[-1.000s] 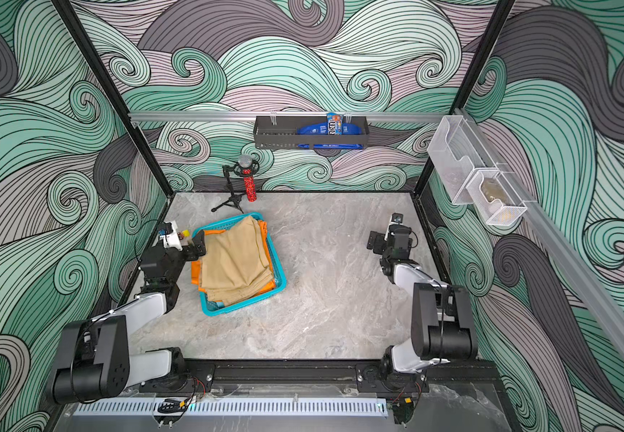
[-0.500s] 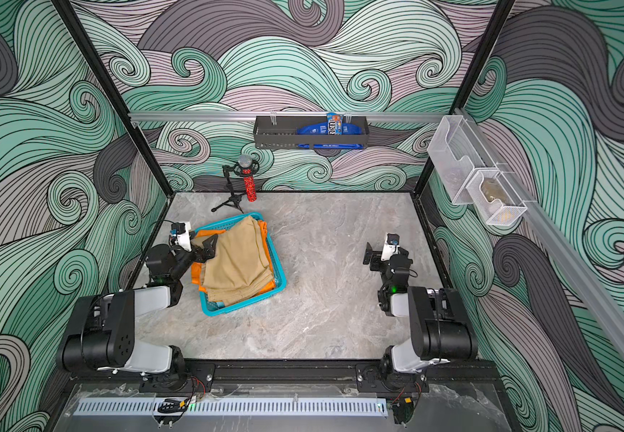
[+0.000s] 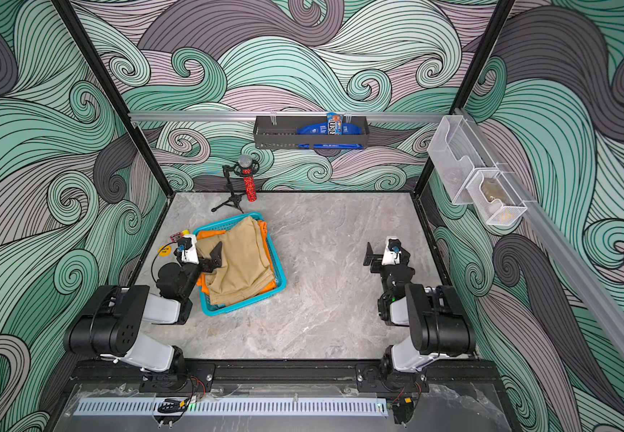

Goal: Put the folded long pants in the basket
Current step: Reset both arms

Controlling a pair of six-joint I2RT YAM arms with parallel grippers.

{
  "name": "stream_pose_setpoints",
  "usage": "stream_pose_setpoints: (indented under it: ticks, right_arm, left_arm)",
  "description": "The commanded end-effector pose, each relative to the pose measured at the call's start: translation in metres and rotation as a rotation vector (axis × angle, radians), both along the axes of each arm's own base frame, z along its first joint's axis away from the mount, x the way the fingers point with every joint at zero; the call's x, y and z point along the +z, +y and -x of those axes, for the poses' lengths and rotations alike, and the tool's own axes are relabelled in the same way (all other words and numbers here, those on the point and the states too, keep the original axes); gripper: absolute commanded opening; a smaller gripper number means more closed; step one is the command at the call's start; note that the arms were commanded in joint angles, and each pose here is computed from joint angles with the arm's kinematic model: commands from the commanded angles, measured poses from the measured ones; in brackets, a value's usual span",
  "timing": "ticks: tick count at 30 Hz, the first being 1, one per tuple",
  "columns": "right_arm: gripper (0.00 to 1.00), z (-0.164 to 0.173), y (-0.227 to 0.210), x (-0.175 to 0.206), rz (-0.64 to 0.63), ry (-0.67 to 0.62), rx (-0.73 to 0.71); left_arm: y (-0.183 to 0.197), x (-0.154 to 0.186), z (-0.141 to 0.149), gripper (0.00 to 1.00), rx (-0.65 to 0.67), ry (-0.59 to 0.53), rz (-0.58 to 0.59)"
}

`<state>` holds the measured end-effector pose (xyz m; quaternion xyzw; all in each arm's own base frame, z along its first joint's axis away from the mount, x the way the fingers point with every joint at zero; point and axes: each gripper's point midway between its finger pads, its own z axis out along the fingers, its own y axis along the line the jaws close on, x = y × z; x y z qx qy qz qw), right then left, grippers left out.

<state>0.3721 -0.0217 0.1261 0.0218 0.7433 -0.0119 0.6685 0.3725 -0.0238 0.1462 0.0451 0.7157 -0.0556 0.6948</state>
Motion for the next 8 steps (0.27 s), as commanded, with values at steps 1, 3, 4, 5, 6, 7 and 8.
stream_pose_setpoints:
  ticks: [1,3,4,5,6,7,8]
  right_arm:
    - [1.0,-0.0029,0.0022,0.0093,0.012,-0.036,0.008]
    - [1.0,-0.0044,0.0033,0.0089,0.015,-0.032,0.01]
    - [1.0,-0.0044,0.0033,0.0084,0.015,-0.03,0.009]
    - [1.0,-0.0044,0.0033,0.0084,0.015,-0.03,0.009]
    - [1.0,-0.0034,0.003,0.0095,0.014,-0.035,0.008]
    - [1.0,-0.0027,0.003,0.0097,0.015,-0.037,0.007]
    - [1.0,-0.0023,0.003,0.0101,0.014,-0.039,0.007]
  left_arm:
    - [0.0024,-0.0083,0.0036,0.98,0.024,0.005,-0.019]
    - [0.0065,-0.013,-0.0025,0.99,0.047,0.047,-0.017]
    - [0.0092,-0.0146,-0.0041,0.99,0.063,0.057,-0.009]
    - [0.011,-0.0145,-0.003,0.99,0.074,0.053,-0.003]
    - [0.0107,-0.013,-0.0021,0.98,0.073,0.04,-0.003]
    - [0.0102,-0.0105,-0.0007,0.98,0.071,0.022,-0.002]
    - [0.0102,-0.0116,-0.001,0.99,0.071,0.027,-0.003]
